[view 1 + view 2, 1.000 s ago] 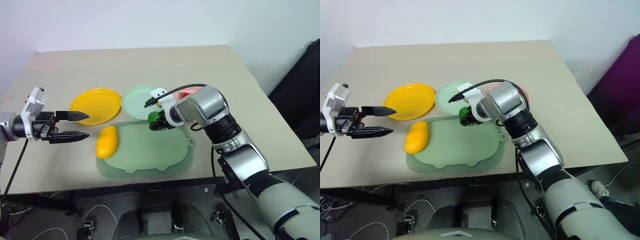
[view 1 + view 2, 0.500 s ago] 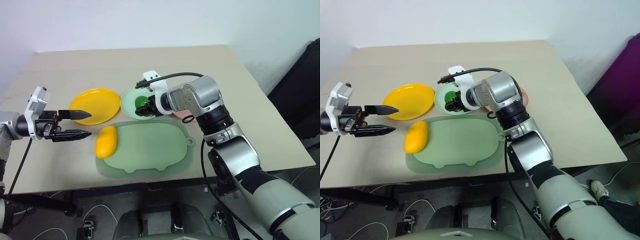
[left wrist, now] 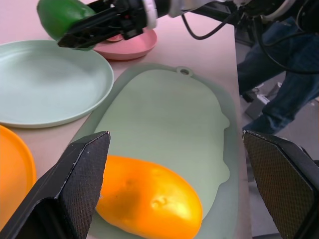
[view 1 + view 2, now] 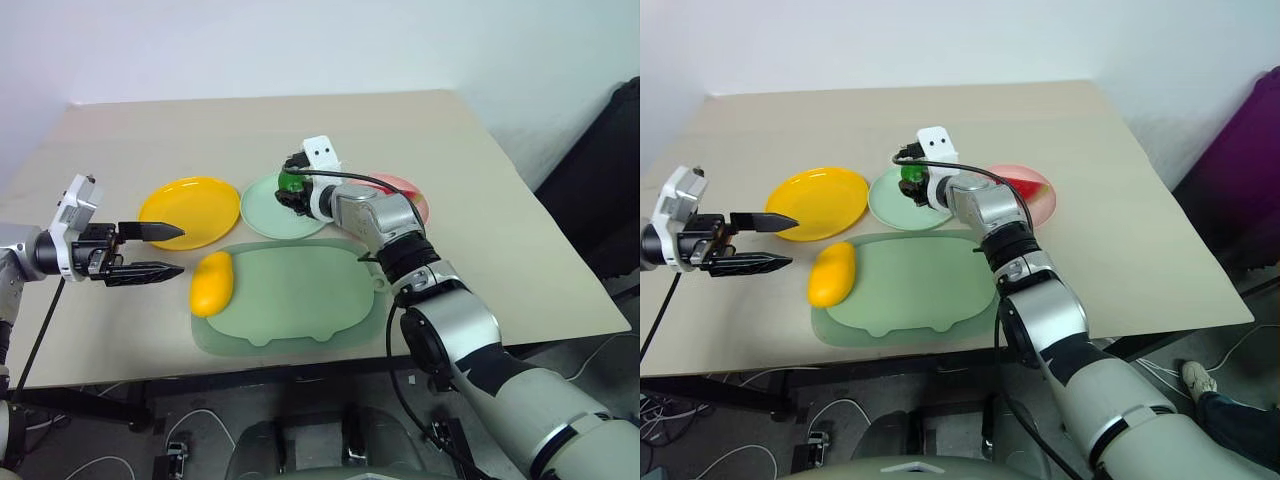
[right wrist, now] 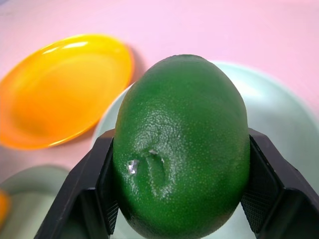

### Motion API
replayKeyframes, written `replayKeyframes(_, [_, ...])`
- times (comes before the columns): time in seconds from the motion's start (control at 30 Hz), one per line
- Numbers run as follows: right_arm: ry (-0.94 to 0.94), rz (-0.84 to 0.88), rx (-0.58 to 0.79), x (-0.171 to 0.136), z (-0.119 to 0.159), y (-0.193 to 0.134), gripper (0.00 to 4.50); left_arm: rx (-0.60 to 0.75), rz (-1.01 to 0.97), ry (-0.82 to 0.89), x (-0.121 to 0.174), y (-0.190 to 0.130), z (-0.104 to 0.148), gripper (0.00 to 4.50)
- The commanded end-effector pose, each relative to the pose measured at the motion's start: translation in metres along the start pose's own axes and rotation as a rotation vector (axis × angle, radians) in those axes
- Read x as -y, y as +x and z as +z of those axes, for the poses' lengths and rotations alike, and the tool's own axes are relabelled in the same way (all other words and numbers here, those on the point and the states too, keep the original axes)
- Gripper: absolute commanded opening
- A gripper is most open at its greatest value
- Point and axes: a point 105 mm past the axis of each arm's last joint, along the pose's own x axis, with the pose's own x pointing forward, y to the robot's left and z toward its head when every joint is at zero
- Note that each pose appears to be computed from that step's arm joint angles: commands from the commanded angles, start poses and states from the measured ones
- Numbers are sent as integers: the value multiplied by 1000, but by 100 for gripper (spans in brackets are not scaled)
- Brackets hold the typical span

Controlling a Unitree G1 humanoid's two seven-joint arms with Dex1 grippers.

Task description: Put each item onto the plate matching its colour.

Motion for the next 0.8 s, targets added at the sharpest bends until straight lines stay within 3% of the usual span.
replayKeyframes(0.03, [-4, 13, 72, -5, 16, 3, 277, 8, 9, 41, 2, -6, 12, 450])
replayKeyframes(0.5, [58, 56, 67, -19, -12, 15, 277, 2, 18, 40, 7, -12, 13, 450])
replayKeyframes(0.57, [59, 44, 52, -18, -16, 16, 348, 1, 21, 40, 8, -13, 13, 450])
replayKeyframes(0.7, [62, 43, 52, -18, -16, 16, 449, 0, 24, 38, 9, -14, 13, 450])
replayKeyframes(0.8, [38, 34, 59, -17, -13, 16, 449, -2, 27, 36, 9, -15, 13, 450])
